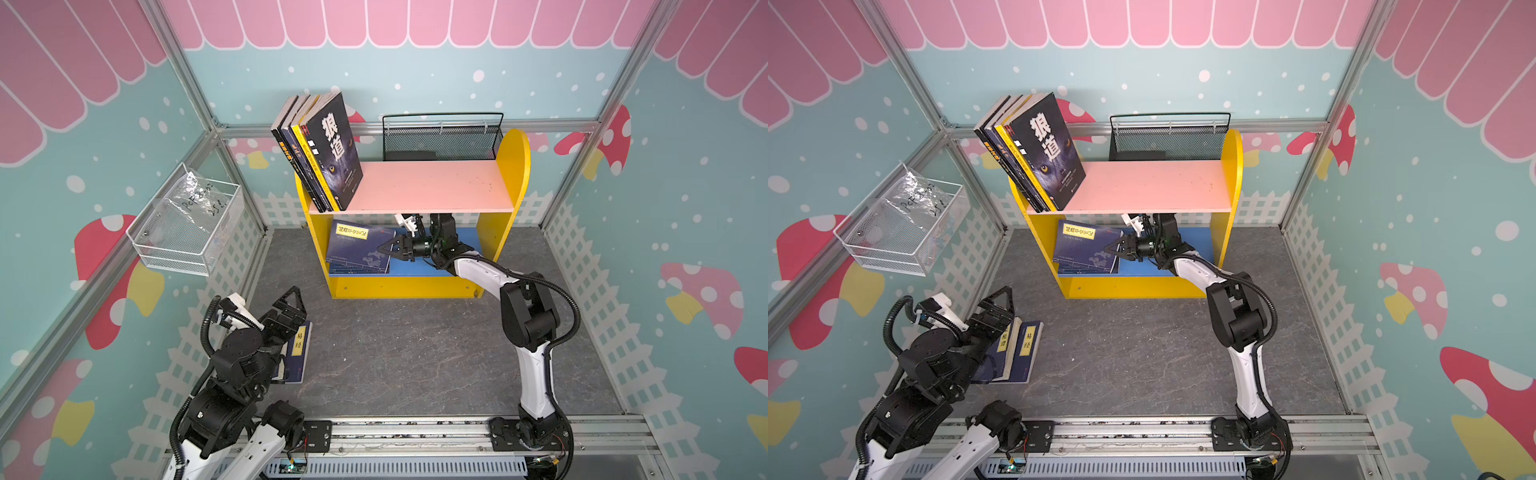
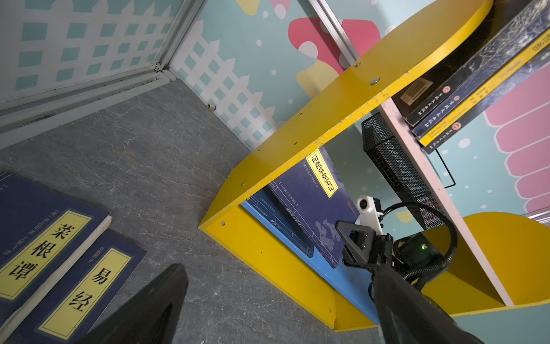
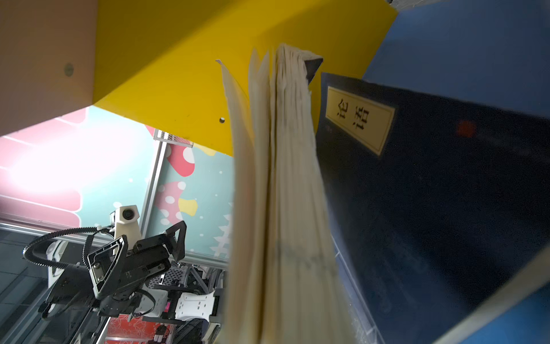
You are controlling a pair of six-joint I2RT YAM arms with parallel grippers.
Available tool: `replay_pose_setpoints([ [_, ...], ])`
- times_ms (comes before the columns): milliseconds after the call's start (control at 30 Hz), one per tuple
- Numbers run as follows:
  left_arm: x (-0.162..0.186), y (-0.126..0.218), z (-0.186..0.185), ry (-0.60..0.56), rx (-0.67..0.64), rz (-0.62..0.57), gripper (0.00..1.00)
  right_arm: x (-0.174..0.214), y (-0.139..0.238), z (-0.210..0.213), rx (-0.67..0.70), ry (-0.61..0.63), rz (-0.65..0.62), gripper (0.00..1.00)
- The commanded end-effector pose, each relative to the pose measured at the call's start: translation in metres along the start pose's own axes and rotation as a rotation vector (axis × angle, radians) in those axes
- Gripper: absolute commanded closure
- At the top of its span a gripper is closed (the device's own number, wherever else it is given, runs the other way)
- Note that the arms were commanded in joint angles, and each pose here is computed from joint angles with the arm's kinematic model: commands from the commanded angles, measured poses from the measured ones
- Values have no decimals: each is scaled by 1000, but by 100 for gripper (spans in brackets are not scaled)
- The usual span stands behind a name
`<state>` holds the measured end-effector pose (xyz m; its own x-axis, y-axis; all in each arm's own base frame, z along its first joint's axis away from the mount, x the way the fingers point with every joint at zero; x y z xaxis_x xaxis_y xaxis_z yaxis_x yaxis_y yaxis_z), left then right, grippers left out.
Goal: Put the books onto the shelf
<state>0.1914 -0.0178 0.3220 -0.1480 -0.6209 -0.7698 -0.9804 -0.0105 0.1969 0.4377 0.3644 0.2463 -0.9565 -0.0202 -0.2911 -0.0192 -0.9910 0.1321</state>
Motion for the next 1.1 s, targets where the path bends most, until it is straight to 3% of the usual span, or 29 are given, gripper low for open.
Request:
replay_pose_setpoints([
  [0, 8, 0, 8, 18, -23, 17, 0, -7, -2, -11, 44, 27, 30, 86],
  [1067, 19, -3, 18, 36, -50, 40, 0, -9, 9, -19, -28, 30, 130, 87],
])
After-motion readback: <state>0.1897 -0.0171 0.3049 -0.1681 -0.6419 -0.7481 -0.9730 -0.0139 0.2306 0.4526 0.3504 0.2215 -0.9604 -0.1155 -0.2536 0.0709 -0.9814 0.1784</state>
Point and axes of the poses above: each gripper's point midway between its finger pads, its own y axis back along the fingers, its own z axis along the line the jaws close on, x = y × z, the point moved 2 cm from there along y, back along the fingers, and after that the axes turned 10 degrees about -y, right-handed, at the moved point
